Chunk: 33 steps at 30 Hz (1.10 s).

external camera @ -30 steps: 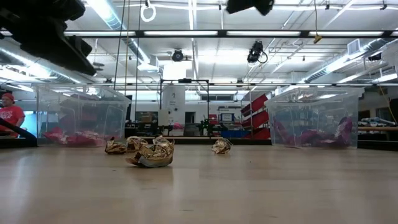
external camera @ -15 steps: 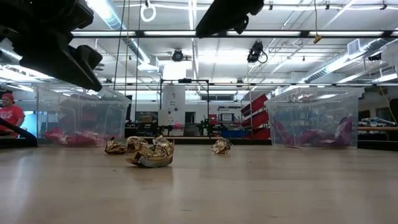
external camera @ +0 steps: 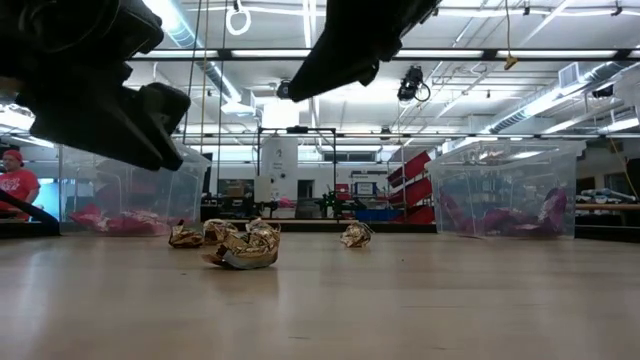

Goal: Sort candy
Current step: Put the yellow candy into the bottom right transparent bin

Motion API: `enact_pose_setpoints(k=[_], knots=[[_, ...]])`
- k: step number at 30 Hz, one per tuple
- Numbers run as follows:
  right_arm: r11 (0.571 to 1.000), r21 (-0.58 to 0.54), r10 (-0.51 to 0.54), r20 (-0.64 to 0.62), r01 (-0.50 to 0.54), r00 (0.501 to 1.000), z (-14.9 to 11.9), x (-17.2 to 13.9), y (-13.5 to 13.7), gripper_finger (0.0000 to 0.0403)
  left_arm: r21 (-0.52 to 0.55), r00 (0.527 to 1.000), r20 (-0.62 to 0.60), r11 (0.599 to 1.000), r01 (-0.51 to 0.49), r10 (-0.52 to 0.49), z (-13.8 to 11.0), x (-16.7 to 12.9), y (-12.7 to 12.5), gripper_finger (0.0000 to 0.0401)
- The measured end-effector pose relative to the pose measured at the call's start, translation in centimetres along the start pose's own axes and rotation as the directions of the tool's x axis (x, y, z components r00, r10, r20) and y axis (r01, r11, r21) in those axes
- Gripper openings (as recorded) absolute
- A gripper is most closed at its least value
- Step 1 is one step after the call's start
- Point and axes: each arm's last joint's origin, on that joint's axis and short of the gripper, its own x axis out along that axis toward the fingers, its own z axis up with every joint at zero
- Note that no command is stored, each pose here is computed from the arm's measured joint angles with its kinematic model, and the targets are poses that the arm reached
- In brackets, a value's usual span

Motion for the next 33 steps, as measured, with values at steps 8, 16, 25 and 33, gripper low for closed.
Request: enact_pose_setpoints(k=[8,16,25,33], knots=[[0.998,0.067,0.009,-0.04,-0.007,0.999,-0.8,1.2,0.3,0.0039,0.005,0.998,0.049,0.999,0.036,-0.036,-0.4,2.0,-1.1,0.0102],[0.995,0.099,0.036,-0.057,-0.03,0.998,-1.4,1.3,1.3,0.0039,0.0,0.992,0.105,0.998,0.066,-0.066,-1.0,3.7,-2.5,0.0102],[0.994,0.103,0.035,-0.021,-0.033,0.999,-1.2,1.0,2.2,0.0043,-0.027,0.99,0.131,0.998,0.053,-0.049,-1.9,5.0,-3.2,0.0102],[0.985,0.165,0.047,0.005,-0.047,0.999,-1.1,0.9,2.8,0.007,-0.06,0.994,0.112,0.998,0.012,-0.005,-3.3,6.4,-3.5,0.0102]])
